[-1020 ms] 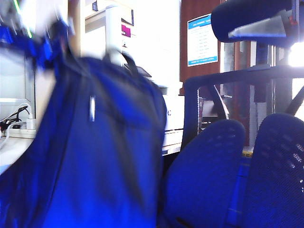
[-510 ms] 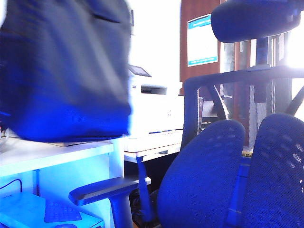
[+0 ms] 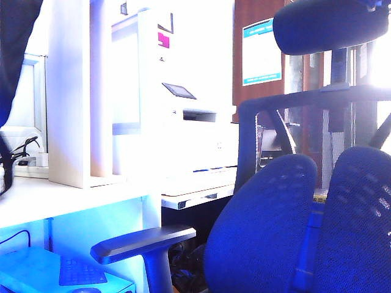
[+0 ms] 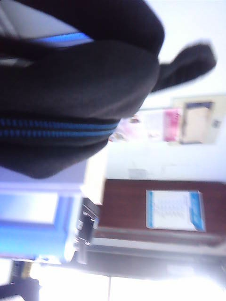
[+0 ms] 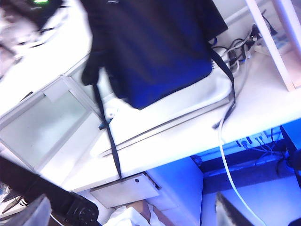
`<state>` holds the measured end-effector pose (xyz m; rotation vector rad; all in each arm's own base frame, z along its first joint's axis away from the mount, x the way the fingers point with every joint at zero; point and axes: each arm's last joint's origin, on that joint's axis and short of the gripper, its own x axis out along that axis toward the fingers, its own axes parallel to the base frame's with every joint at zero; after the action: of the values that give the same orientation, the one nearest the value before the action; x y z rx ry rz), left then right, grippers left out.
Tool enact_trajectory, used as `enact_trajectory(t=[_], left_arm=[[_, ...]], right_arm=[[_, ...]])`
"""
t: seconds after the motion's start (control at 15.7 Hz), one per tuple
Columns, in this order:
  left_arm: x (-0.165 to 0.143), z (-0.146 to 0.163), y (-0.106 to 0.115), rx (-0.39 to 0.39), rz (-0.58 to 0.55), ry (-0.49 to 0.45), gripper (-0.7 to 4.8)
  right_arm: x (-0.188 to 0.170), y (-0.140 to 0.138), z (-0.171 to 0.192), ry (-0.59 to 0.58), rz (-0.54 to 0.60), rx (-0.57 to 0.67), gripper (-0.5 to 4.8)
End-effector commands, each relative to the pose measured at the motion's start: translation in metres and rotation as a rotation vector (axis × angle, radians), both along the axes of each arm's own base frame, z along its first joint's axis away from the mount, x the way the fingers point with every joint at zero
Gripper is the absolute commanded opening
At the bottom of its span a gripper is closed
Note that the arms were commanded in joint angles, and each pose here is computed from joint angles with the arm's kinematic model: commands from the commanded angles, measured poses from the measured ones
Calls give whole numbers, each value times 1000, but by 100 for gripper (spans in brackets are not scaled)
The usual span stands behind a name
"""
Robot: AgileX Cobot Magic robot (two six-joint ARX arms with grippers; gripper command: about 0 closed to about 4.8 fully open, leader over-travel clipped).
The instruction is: Grab the backpack from the chair and place it on the desk.
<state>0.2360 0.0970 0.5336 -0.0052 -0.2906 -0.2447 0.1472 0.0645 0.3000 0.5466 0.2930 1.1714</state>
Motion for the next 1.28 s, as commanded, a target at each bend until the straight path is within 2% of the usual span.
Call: enact_trajectory(t=[0.06,0.19,0.32,0.45,0.51,0.57,0.64,0.77,0.89,1.02,1.15,1.28], left_arm=[[25,0,30,92,86,-90,-6],[40,-24,66,55,231,9,-6],[39,-39,103,2,387,57,-5],[32,-46,124,-35,502,85,-3],[23,-50,137,-71,598,117,-3],[18,-51,143,-85,644,128,13],[12,-53,150,-97,679,144,101],[9,-55,153,-80,701,162,134],[9,-57,155,-6,746,182,201],[12,-62,159,7,785,212,257],[12,-67,162,34,882,258,374],[11,-67,164,20,941,268,447]], right_arm=[[0,0,12,-22,8,22,479],[3,1,18,-28,14,23,479],[9,3,22,-19,9,22,479],[14,4,22,1,10,20,479],[17,6,20,28,16,20,479],[18,8,18,35,21,19,479],[19,11,19,43,39,15,479],[20,14,18,48,53,14,479],[20,15,17,54,60,12,479],[21,16,17,58,61,10,479],[20,16,16,64,77,7,479],[20,16,16,66,78,6,479]])
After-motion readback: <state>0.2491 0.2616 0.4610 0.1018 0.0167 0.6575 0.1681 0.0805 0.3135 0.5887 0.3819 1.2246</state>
